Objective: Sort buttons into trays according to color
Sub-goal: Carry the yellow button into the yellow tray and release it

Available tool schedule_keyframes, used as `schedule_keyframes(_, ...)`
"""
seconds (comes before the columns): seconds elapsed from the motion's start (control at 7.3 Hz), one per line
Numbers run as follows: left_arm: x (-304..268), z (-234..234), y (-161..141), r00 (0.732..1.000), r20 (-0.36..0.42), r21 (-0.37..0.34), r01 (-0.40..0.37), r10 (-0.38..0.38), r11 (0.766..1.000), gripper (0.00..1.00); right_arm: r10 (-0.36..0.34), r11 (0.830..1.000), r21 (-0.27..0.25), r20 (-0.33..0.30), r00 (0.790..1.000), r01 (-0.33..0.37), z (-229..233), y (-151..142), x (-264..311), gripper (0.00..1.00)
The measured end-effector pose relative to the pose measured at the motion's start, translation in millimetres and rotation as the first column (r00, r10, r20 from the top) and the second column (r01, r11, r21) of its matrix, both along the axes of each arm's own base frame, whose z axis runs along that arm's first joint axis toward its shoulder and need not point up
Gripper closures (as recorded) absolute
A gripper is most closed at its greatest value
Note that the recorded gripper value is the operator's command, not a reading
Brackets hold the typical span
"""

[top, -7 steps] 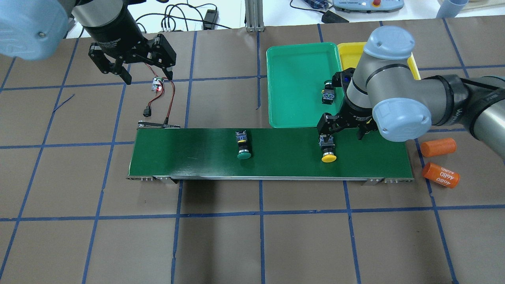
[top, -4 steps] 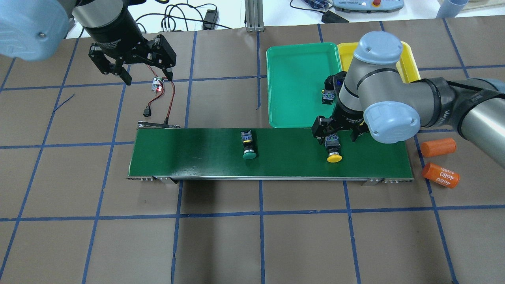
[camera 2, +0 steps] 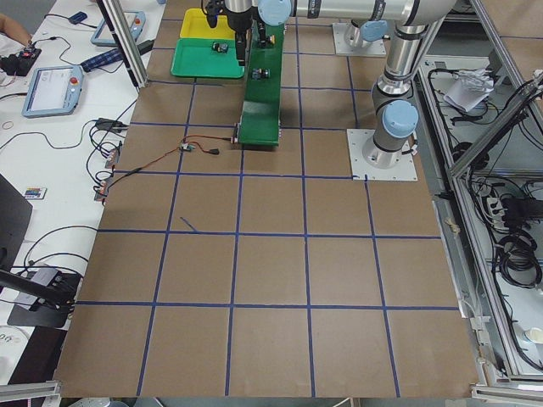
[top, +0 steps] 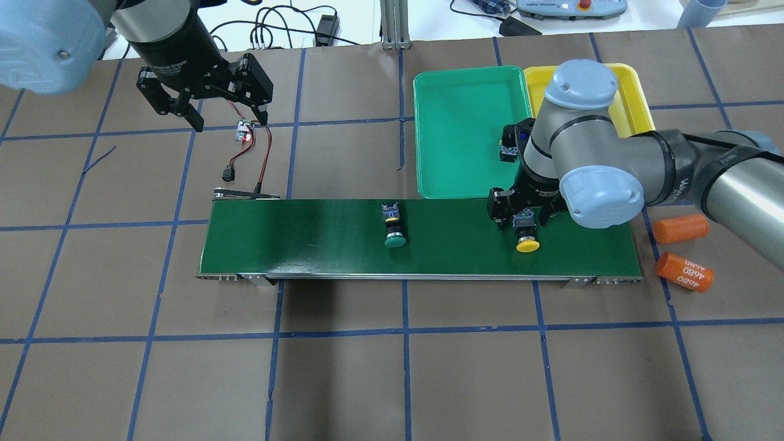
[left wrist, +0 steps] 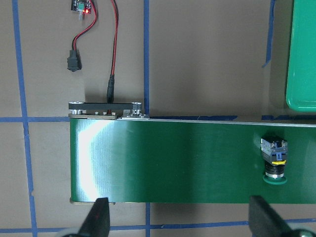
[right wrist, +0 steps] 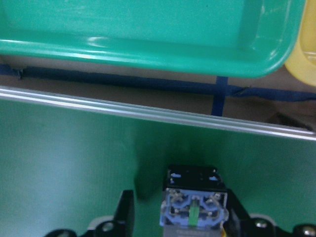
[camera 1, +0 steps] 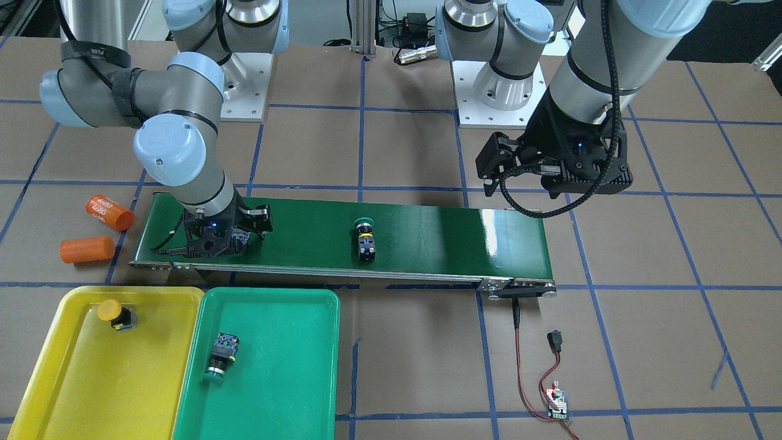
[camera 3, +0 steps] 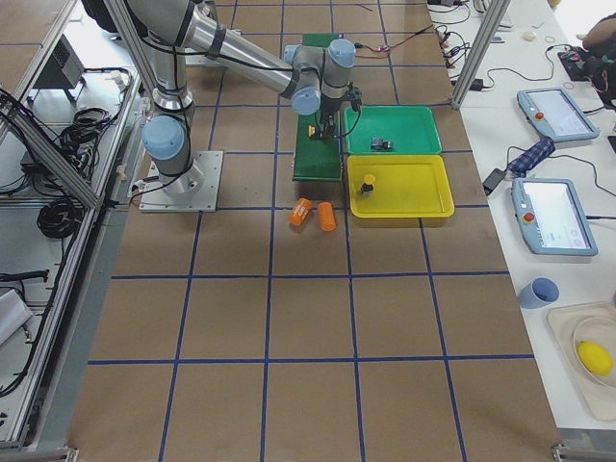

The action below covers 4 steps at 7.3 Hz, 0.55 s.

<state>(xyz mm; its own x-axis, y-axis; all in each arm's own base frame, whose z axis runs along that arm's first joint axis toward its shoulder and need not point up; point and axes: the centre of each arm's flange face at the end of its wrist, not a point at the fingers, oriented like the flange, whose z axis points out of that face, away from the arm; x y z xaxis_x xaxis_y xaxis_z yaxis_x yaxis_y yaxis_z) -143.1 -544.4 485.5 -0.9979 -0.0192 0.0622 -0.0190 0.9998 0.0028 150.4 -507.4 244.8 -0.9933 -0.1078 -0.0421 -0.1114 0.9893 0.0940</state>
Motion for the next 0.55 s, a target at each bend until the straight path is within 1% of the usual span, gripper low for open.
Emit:
schedule_keyframes(0.27, 0.0, 0.4, -0.1, 1.000, 0.000, -0.001, 0.000, 0.000, 1.000, 0.00, 0.006, 1.000, -0.023, -0.024, 1.000, -0.007, 7.5, -7.5, -6.2, 0.66)
schedule_keyframes(0.41, 0.0, 0.7, -0.2, 1.000, 0.000, -0.002, 0.000, 0.000, 1.000, 0.00, 0.007, 0.999, -0.050, -0.048, 0.999, -0.010, 17.9, -17.2, -10.2, 0.65)
schedule_keyframes(0.55, 0.4, 0.4, -0.4, 1.000, 0.000, -0.002, 0.000, 0.000, 1.000, 0.00, 0.001, 0.996, -0.084, -0.064, 0.998, -0.006, 29.7, -37.4, -16.7, 0.58)
